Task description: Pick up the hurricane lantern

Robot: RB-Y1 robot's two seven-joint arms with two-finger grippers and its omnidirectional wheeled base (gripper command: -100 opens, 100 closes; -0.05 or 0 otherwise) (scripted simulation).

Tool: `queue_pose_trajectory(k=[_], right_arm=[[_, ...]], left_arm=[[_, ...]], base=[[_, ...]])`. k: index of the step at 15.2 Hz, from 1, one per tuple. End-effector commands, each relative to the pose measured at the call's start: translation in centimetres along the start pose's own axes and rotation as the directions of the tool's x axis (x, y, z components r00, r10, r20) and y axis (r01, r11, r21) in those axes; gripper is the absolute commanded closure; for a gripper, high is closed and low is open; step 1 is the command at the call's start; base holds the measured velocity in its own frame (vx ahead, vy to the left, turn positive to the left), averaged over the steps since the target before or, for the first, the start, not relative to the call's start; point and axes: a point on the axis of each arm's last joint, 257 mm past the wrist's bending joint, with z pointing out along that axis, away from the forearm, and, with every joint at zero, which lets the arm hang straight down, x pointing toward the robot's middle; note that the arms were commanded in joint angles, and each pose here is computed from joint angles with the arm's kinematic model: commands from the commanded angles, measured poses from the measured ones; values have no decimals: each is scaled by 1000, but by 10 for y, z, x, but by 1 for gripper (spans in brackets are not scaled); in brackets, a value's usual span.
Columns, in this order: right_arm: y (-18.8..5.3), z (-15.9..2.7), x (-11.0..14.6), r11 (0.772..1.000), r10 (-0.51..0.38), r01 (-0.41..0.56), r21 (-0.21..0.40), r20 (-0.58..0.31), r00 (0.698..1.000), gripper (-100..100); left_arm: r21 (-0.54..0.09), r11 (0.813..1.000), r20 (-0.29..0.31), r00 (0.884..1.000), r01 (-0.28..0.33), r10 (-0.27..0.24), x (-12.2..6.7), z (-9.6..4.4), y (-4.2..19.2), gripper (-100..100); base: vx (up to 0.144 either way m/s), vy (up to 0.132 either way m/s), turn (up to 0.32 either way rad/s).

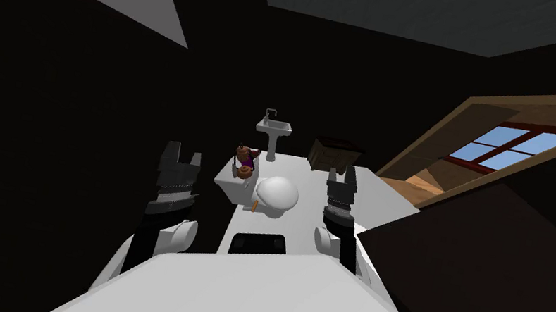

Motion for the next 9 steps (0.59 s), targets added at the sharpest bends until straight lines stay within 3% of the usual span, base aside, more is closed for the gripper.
queue_pose_trajectory(k=[1,9], right_arm=[[0,0,0,1000,0,0,0,0,1000,0],[0,0,0,1000,0,0,0,0,1000,0]], left_arm=[[-1,1000,-38,999,-16,16,4,0,1,-100],[-26,997,-161,985,-73,68,19,-2,13,-100]], base=[[0,0,0],[8,-10,-12]])
